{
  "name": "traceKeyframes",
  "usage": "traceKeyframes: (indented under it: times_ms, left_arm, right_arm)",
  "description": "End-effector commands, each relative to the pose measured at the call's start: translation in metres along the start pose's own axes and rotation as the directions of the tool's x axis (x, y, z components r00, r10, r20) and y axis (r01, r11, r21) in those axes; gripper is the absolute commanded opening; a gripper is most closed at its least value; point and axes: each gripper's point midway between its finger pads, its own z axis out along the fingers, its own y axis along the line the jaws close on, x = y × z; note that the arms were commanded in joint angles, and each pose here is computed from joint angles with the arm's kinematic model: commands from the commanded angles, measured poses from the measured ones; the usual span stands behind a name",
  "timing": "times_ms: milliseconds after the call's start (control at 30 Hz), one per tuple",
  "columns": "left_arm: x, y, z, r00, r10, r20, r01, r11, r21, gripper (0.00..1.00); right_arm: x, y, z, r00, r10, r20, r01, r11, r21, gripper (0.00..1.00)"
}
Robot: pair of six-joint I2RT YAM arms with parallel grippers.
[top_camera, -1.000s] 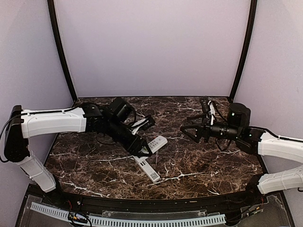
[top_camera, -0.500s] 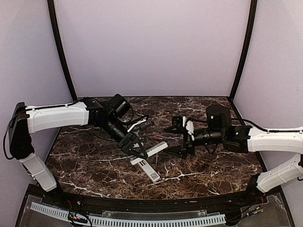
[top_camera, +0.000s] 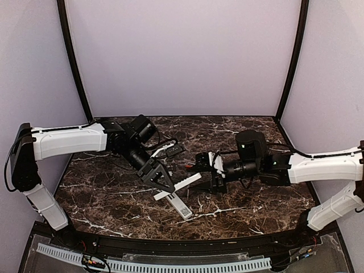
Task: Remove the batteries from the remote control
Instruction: Pass from the left arm to the right
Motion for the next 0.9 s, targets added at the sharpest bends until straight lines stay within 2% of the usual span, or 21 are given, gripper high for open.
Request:
traceKeyframes:
  times_ms: [0,333,567,600,667,767,867]
  left_arm:
    - [0.005,-0.015,-0.001,1.0,-0.004,-0.005,0.004,0.996,0.088,0.15]
    - [0.003,-0.014,0.002,0.999,-0.036,-0.018,0.038,0.99,0.137,0.16]
    - [0.001,-0.012,0.003,0.999,-0.041,-0.017,0.043,0.99,0.137,0.2]
    - [0.001,-0.012,0.003,0.999,-0.043,-0.017,0.045,0.989,0.142,0.21]
    - [0.001,-0.012,0.003,0.999,-0.046,-0.017,0.048,0.988,0.146,0.19]
    - [0.001,-0.013,0.003,0.999,-0.045,-0.018,0.047,0.988,0.147,0.19]
    - [0.002,-0.013,0.003,0.999,-0.048,-0.021,0.051,0.987,0.153,0.18]
  right_arm:
    - [-0.025,0.006,0.007,0.996,-0.012,0.09,0.019,0.997,-0.069,0.47]
    - [-0.039,0.017,0.009,0.99,0.061,0.128,-0.036,0.982,-0.184,0.01]
    - [-0.038,0.018,0.006,0.986,0.085,0.142,-0.059,0.983,-0.176,0.0]
    - [-0.039,0.017,0.006,0.986,0.086,0.145,-0.061,0.984,-0.169,0.02]
    - [-0.041,0.015,0.005,0.984,0.09,0.152,-0.066,0.986,-0.156,0.21]
    - [-0.046,0.013,0.002,0.981,0.081,0.175,-0.056,0.989,-0.14,0.41]
    - [-0.053,0.012,-0.002,0.977,0.066,0.205,-0.041,0.991,-0.124,0.5]
